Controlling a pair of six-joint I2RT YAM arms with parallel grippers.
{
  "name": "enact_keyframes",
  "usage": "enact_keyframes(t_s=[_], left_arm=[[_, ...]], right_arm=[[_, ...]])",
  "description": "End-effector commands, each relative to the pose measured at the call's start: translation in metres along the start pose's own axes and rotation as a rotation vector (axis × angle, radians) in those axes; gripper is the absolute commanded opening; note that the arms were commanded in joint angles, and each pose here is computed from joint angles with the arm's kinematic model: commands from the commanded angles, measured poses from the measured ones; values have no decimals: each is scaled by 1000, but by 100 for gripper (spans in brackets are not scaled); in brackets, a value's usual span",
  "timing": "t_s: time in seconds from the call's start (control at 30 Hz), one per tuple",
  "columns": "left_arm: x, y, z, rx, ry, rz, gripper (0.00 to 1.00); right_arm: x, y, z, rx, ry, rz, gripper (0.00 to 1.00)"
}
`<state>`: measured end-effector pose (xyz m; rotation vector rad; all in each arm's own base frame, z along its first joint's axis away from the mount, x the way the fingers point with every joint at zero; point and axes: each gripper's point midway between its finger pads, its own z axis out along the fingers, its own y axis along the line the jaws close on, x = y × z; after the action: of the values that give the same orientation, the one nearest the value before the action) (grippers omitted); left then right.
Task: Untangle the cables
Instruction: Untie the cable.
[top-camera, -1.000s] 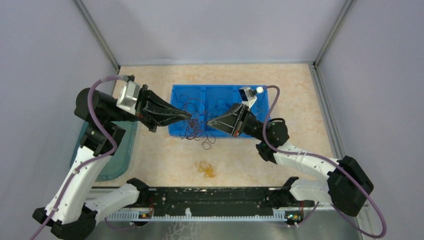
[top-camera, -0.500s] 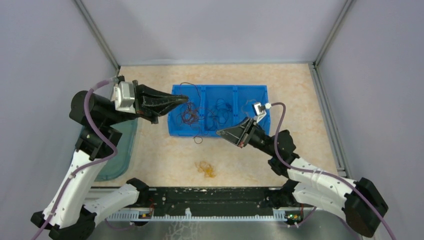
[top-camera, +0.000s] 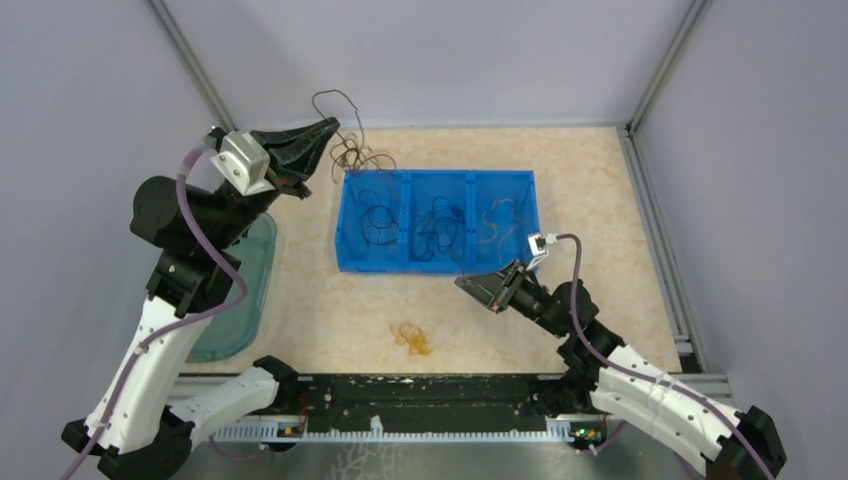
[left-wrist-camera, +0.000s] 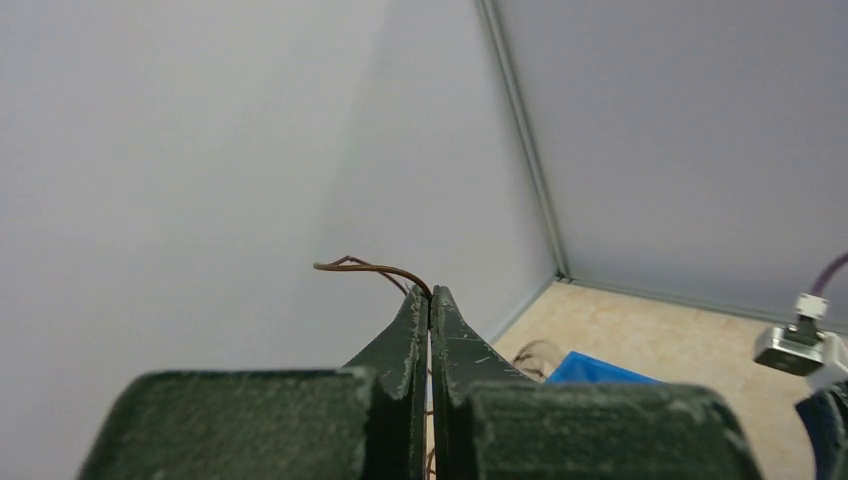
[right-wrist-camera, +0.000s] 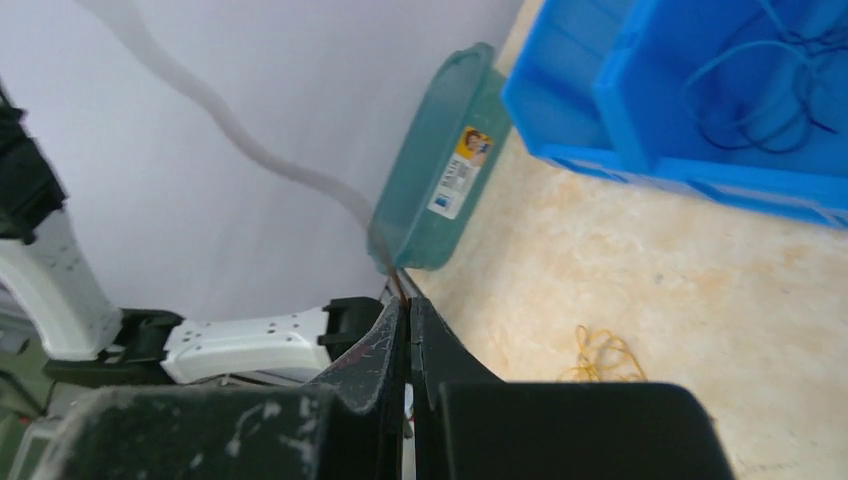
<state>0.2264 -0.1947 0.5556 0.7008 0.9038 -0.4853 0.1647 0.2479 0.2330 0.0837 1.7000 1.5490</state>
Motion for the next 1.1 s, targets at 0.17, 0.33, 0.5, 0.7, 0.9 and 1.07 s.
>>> enact_keyframes(t_s=[0.17,0.33,0.5,0.7,0.9,1.07], left_arm=[[-48,57,-6,-261,-94,173,0],[-68,71,-11,-331,-140,266,0],[-94,91,-24,-454,-212,415,0],[-132,105,-32,-543,-286,591,0],[-175,119,-38,-635,-334,745,0],[-223,133,-45,-732,-390,832,0]], right_arm=[[8,-65,-19,295,8,-39,0],[9,-85,-26,404,24,-77,0],[10,-100,-34,502,61,-121,0],[14,-117,-45,599,97,-156,0],[10,-128,-58,688,101,-193,0],[10,-134,-67,722,102,-209,0]])
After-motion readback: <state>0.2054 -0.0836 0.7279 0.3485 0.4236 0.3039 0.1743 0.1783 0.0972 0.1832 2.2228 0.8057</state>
